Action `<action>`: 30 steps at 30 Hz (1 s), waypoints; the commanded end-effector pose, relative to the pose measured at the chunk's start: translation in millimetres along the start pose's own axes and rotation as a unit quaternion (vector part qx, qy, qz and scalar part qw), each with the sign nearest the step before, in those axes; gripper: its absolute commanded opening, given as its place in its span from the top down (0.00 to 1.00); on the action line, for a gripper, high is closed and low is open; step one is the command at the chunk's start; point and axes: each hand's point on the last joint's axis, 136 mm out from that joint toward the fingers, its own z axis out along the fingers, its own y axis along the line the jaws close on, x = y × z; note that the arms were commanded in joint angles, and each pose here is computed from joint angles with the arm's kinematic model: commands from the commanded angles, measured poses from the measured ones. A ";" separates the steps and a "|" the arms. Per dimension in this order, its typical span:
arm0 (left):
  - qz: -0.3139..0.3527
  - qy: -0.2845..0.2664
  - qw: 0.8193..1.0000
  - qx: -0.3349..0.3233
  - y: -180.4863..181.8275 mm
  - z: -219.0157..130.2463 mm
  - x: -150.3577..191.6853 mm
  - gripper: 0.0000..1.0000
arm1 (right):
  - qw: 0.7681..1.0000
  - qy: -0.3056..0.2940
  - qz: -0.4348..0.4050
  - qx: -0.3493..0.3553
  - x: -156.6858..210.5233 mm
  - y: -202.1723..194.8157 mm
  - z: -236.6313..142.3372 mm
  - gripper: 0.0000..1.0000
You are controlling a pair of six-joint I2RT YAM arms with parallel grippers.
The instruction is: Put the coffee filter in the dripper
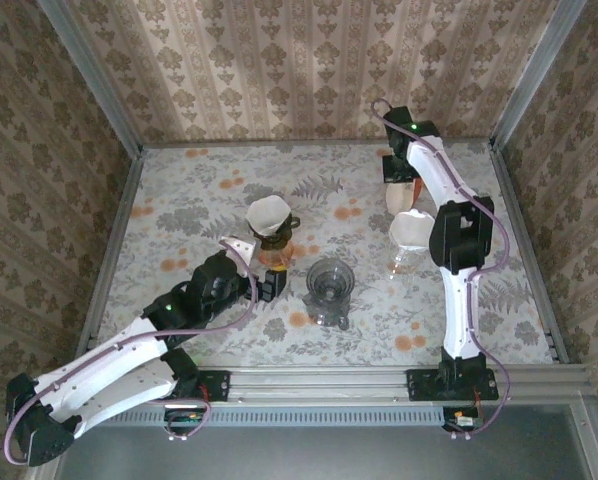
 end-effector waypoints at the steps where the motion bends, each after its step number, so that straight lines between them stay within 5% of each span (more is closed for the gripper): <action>1: -0.018 -0.007 1.000 0.008 -2.9 -3.8 -11.2 0.00 | 0.997 -0.069 0.026 -0.004 -17.9 -4.0 -48.7 1.00; 13: -0.051 -0.008 0.999 0.017 -5.9 -11.5 -17.5 0.00 | 0.973 -0.208 0.059 -0.083 -33.8 0.9 -165.8 1.00; 19: -0.062 -0.013 0.998 0.011 -3.5 -18.7 -24.2 0.00 | 0.959 -0.234 0.016 -0.157 7.8 37.7 -232.1 1.00; 30: -0.066 -0.014 0.998 0.002 0.7 -21.9 -23.8 0.00 | 0.942 -0.088 -0.088 -0.313 154.2 94.3 -309.7 1.00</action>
